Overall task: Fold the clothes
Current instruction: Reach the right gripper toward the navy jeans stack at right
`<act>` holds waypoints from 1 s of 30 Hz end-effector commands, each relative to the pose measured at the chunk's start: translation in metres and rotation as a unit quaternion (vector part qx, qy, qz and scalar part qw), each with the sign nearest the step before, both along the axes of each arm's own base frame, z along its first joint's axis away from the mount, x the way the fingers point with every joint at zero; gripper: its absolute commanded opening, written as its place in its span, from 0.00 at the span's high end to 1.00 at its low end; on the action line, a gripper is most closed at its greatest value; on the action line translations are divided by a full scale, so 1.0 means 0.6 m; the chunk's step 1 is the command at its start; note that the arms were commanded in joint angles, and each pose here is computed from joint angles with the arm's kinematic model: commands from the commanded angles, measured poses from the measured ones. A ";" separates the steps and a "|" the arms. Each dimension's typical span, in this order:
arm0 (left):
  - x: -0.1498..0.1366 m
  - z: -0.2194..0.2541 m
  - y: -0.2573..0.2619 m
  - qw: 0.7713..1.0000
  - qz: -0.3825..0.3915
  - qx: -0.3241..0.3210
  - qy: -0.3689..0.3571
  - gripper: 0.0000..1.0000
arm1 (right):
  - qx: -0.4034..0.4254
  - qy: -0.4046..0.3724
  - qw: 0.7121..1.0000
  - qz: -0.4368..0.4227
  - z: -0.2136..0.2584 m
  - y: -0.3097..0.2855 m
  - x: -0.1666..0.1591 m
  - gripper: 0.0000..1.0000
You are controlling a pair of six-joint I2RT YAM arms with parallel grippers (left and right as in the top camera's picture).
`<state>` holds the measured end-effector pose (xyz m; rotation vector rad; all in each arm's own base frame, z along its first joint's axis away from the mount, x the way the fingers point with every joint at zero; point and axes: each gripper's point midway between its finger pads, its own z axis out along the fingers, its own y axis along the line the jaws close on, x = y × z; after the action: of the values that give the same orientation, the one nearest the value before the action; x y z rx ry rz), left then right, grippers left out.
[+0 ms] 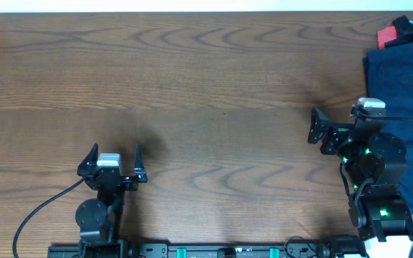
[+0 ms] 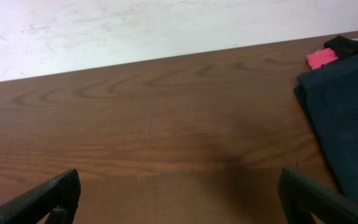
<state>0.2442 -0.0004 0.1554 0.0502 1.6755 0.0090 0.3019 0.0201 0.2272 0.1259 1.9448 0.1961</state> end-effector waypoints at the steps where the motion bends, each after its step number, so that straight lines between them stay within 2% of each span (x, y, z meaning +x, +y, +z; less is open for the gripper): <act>1: 0.000 -0.027 -0.005 1.000 -0.010 0.006 0.020 0.02 | -0.009 -0.021 1.000 -0.005 0.028 -0.006 0.003 0.01; 8: 0.000 -0.027 -0.005 1.000 -0.010 0.006 0.020 0.02 | -0.012 -0.019 1.000 -0.010 0.027 -0.009 0.003 0.01; 14: 0.000 -0.027 -0.005 1.000 -0.010 0.006 0.020 0.02 | -0.048 -0.023 0.995 -0.084 0.031 -0.056 0.005 0.01; 19: 0.000 -0.027 -0.005 1.000 -0.010 0.006 0.020 0.02 | -0.076 -0.006 0.992 -0.101 0.022 -0.075 0.024 0.01; 26: 0.000 -0.027 -0.005 1.000 -0.010 0.006 0.020 0.02 | -0.087 0.078 0.982 -0.146 0.000 -0.137 0.111 0.01; 30: 0.000 -0.027 -0.005 1.000 -0.010 0.006 0.020 0.02 | -0.122 0.138 0.963 -0.199 -0.017 -0.201 0.168 0.01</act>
<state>0.2442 -0.0008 0.1555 0.0533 1.6751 0.0083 0.3845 -0.0692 0.2130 0.3403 2.1404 -0.2003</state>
